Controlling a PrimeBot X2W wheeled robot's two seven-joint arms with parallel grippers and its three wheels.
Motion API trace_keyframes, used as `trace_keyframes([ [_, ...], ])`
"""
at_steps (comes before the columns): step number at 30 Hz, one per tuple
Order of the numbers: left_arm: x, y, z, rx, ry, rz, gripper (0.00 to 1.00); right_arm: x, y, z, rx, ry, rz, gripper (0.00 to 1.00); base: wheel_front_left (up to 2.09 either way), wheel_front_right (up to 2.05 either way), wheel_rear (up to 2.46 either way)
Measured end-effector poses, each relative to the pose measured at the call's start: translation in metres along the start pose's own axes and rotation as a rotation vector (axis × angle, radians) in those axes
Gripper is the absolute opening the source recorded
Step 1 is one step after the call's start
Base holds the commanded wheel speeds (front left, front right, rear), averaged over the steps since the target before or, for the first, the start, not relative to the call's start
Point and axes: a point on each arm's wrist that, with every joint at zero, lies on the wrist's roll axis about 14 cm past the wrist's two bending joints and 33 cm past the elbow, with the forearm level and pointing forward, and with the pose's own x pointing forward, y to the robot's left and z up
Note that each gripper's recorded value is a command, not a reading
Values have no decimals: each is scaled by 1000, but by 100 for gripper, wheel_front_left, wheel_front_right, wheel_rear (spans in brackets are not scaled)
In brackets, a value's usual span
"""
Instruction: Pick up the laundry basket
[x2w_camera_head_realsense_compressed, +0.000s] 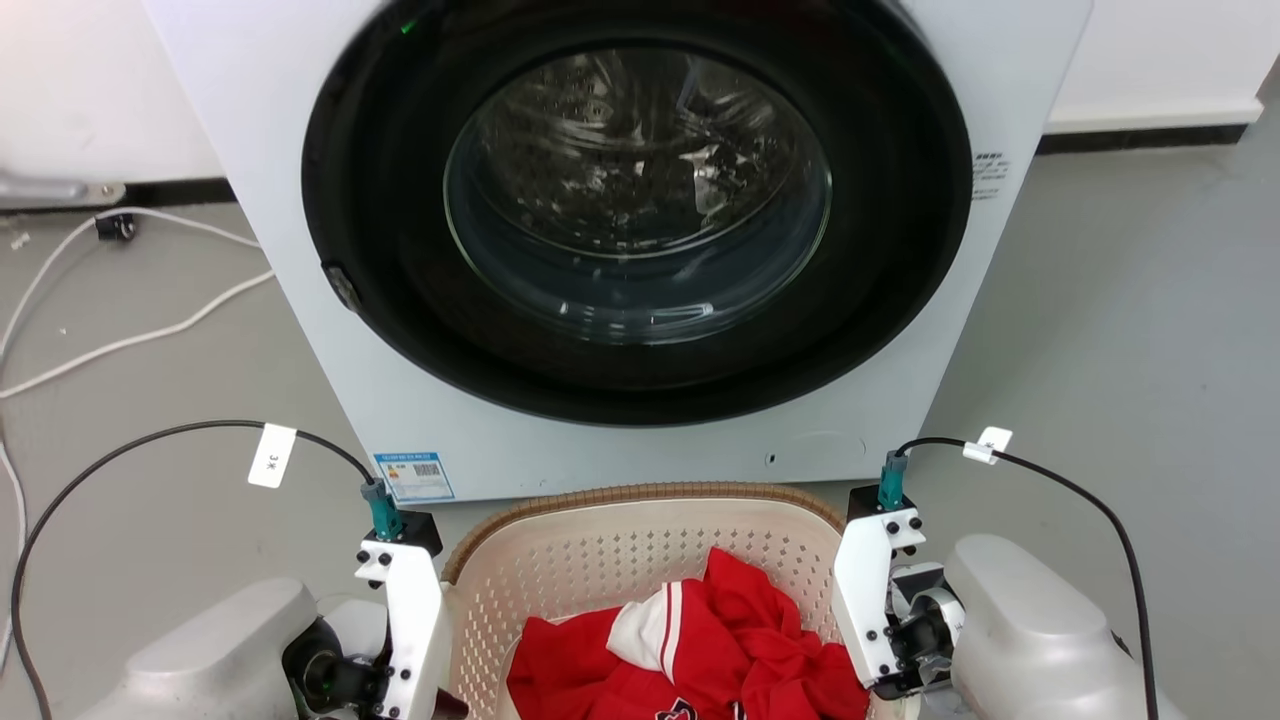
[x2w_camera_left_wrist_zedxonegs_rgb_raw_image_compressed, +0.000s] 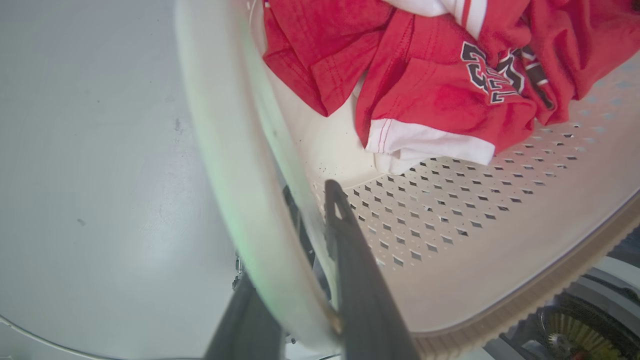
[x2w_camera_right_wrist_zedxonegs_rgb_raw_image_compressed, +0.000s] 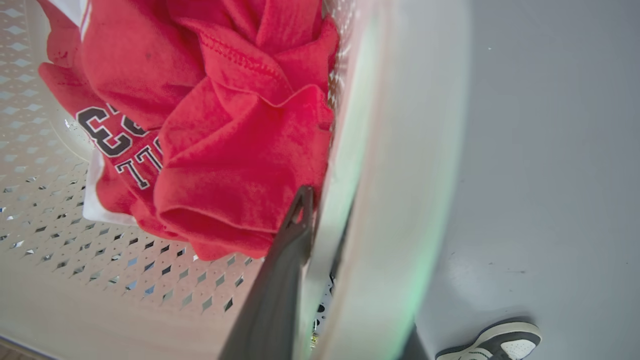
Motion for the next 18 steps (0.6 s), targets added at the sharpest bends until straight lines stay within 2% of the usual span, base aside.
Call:
trace_keyframes([
  [14,-9,-12,-15,13,2,6,0,-20,5,-2,-19,-31,-10,0,0,0,0],
  [18,-9,-12,-25,11,43,8,0,-18,7,-9,-28,-6,-12,0,0,0,0],
])
